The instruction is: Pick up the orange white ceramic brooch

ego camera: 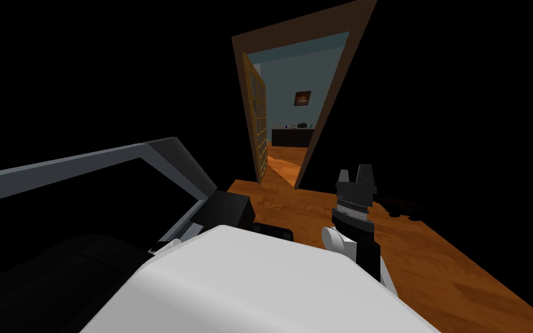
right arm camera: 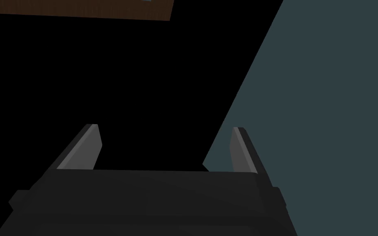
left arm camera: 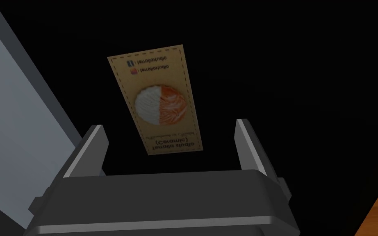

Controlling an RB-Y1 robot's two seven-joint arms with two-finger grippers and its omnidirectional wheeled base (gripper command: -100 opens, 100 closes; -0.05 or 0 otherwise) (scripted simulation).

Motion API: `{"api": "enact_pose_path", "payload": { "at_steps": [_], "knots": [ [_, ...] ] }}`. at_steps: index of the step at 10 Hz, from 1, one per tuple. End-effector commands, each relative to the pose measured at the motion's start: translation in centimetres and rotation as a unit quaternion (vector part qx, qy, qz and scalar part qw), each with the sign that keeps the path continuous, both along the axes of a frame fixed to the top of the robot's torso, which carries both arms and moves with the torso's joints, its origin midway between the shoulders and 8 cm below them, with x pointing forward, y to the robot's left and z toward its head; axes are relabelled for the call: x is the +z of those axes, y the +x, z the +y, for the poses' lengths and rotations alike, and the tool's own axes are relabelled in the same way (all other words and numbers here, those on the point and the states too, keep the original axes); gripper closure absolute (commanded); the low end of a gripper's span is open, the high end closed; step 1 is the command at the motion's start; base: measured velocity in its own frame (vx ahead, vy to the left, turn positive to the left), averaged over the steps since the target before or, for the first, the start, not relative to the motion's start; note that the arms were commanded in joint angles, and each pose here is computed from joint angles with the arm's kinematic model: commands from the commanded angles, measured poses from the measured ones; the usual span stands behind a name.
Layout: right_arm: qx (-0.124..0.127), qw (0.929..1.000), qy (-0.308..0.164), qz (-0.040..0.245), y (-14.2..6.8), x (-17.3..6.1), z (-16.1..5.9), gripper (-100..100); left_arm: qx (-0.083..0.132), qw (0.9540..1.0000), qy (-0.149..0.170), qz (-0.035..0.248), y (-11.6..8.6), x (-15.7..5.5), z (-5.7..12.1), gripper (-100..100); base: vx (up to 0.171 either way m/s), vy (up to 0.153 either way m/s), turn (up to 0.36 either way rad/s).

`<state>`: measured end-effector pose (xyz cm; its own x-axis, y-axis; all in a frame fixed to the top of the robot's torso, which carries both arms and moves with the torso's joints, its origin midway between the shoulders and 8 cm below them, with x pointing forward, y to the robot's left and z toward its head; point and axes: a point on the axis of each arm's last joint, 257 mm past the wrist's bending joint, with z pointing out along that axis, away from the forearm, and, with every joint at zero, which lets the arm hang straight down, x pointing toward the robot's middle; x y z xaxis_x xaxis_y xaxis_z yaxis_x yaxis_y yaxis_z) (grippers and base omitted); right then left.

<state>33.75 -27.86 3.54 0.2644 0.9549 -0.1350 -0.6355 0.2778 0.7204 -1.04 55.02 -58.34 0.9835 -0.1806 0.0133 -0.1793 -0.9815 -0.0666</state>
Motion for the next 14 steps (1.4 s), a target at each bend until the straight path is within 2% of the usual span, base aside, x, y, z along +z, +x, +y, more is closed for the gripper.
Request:
{"api": "enact_pose_path", "payload": {
  "at_steps": [1, 2, 3, 4, 5, 7, 9, 10, 14],
  "knots": [
    [0.0, 1.0, 0.0, 0.0, 0.0, 0.0, 0.0, 0, 0.017, 0.9997, -0.016, 0.007, -0.6, -0.1, -0.6, -100, -0.006, 0.06, -0.172],
    [0.0, 1.0, 0.0, 0.0, 0.0, 0.0, 0.0, 0, 0.027, 0.9992, -0.027, 0.011, -1.0, -0.3, -1.1, -100, -0.007, 0.057, -0.144],
    [0.0, 1.0, 0.0, 0.0, 0.0, 0.0, 0.0, 0, 0.02, 0.9996, -0.02, 0.008, -0.7, -0.2, -0.8, -100, -0.004, 0.028, -0.032],
    [0.0, 1.0, 0.0, 0.0, 0.0, 0.0, 0.0, 0, 0.022, 0.9995, -0.022, 0.009, -0.7, -0.2, -0.9, 0, -0.001, 0.006, 0.004],
    [0.0, 1.0, 0.0, 0.0, 0.0, 0.0, 0.0, 0, 0.019, 0.9996, -0.02, 0.007, -0.4, -1.1, -1.8, -100, -0.004, 0.034, 0.044],
    [0.0, 1.0, 0.0, 0.0, 0.0, 0.0, 0.0, 0, 0.014, 0.9997, -0.019, 0.004, -0.1, -2.2, -3.0, -100, 0.0, 0.051, 0.014],
    [0.0, 1.0, 0.0, 0.0, 0.0, 0.0, 0.0, 0, 0.013, 0.9997, -0.019, 0.005, -0.2, -2.3, -2.9, -100, -0.005, 0.003, -0.015],
    [0.0, 1.0, 0.0, 0.0, 0.0, 0.0, 0.0, 0, 0.013, 0.9997, -0.019, 0.004, -0.2, -2.3, -2.9, 100, 0.0, 0.0, 0.0],
    [0.0, 1.0, 0.0, 0.0, 0.0, 0.0, 0.0, 0, 0.014, 0.9997, -0.019, 0.004, -0.2, -2.3, -2.9, 100, 0.0, 0.0, 0.0]
  ]
}}
